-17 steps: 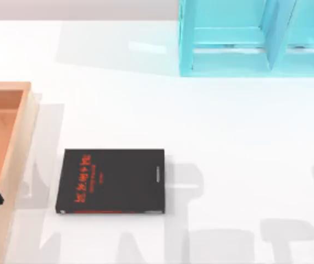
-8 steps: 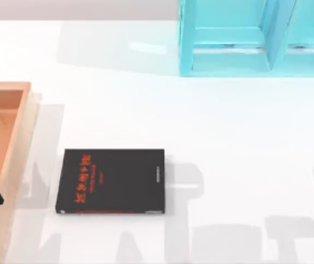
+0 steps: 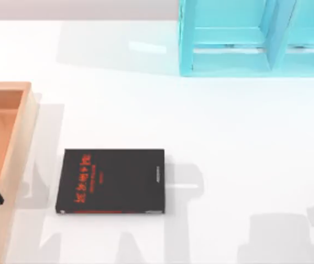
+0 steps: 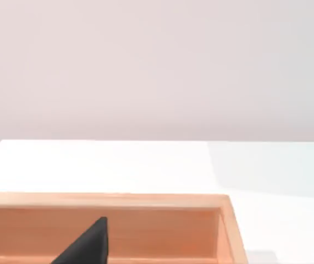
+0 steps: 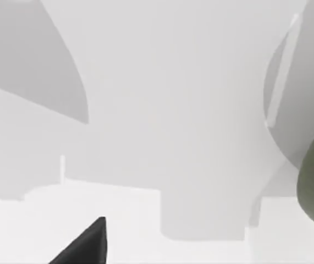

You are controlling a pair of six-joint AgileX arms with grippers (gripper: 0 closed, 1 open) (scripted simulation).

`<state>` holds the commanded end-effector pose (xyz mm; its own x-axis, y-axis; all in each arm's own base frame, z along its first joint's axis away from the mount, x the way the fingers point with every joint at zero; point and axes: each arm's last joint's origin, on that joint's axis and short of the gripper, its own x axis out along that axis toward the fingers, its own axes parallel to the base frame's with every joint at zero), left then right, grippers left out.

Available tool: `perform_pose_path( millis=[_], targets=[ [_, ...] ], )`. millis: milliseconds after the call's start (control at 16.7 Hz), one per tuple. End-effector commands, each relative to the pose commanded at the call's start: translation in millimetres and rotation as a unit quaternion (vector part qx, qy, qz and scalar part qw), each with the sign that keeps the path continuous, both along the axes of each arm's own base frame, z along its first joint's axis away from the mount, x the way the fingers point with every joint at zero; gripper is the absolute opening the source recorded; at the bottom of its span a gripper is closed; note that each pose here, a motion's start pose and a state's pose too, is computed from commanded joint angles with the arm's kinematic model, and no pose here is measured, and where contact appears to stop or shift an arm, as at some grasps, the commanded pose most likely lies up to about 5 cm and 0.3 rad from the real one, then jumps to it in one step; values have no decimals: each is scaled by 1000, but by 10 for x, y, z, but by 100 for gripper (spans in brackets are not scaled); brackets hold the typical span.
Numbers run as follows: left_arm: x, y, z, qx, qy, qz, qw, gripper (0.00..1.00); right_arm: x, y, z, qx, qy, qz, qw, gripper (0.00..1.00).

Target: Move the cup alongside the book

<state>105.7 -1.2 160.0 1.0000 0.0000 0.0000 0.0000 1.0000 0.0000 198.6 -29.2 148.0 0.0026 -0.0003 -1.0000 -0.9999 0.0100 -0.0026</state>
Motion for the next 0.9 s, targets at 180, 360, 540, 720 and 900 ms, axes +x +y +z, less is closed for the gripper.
perform_pose_path(
  millis=[180, 360, 540, 720, 900],
  targets=[
    [0, 0, 0, 0, 0, 0, 1000, 100, -25, 3, -87, 0, 2, 0, 1000, 100],
    [0, 0, 0, 0, 0, 0, 1000, 100, -25, 3, -87, 0, 2, 0, 1000, 100],
    [0, 0, 0, 0, 0, 0, 1000, 100, -25, 3, -87, 0, 2, 0, 1000, 77],
    [0, 0, 0, 0, 0, 0, 1000, 100, -25, 3, -87, 0, 2, 0, 1000, 55],
    [0, 0, 0, 0, 0, 0, 1000, 100, -25, 3, -87, 0, 2, 0, 1000, 32]
  ],
)
